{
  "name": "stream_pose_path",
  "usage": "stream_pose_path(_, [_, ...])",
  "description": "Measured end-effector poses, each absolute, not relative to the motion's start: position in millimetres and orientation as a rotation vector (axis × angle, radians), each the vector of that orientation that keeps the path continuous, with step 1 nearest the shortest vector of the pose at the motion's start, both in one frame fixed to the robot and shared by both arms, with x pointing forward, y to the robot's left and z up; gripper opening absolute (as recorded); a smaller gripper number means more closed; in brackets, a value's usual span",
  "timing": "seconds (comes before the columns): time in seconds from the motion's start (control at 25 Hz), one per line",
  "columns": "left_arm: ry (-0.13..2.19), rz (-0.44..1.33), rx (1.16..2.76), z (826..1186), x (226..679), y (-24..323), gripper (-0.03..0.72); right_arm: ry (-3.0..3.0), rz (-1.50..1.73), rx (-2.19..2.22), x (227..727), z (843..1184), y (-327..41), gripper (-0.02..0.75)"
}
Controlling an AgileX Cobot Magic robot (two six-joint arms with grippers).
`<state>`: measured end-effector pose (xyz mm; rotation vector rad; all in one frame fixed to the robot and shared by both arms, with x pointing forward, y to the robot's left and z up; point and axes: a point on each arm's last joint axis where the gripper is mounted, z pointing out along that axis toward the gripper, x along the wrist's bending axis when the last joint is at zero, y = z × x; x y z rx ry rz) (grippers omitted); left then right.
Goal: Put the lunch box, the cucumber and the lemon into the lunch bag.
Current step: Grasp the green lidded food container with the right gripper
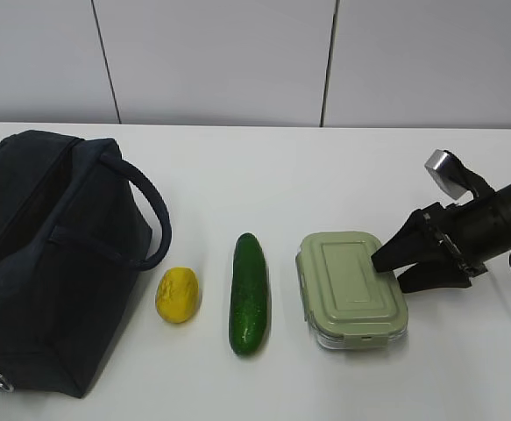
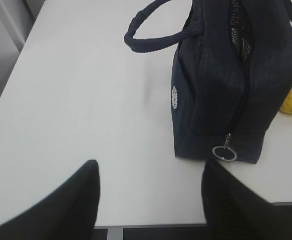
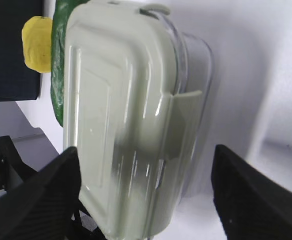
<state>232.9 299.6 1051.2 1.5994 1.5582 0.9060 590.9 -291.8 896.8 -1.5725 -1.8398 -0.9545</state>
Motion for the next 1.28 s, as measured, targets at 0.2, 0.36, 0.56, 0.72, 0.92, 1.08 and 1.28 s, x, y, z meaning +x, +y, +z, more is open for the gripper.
stream_pose_path(0.2, [1.558,0.906,1.599,1051,233,300,0.447,-1.851,-0.958,-1.554,592,891,-292,0.604])
stream_pose_path(0.36, [1.558,0.906,1.599,1051,233,300,0.447,-1.855,-1.025,-1.536,595,893,-290,0.599])
stream_pose_path(0.56, [1.558,0.906,1.599,1051,233,300,0.447,-1.849,-1.043,-1.529,596,889,-290,0.598])
stream_pose_path(0.72, [1.558,0.906,1.599,1051,233,300,0.447,-1.867,-1.054,-1.513,596,889,-290,0.596])
stream_pose_path(0.92, [1.558,0.906,1.599,1051,233,300,0.447,-1.878,-1.057,-1.504,596,889,-290,0.592])
stream_pose_path(1.08, [1.558,0.906,1.599,1051,233,300,0.447,-1.878,-1.057,-1.504,596,889,-290,0.591])
stream_pose_path(1.28, [1.558,0.906,1.599,1051,233,300,0.447,-1.871,-1.049,-1.504,596,885,-290,0.591])
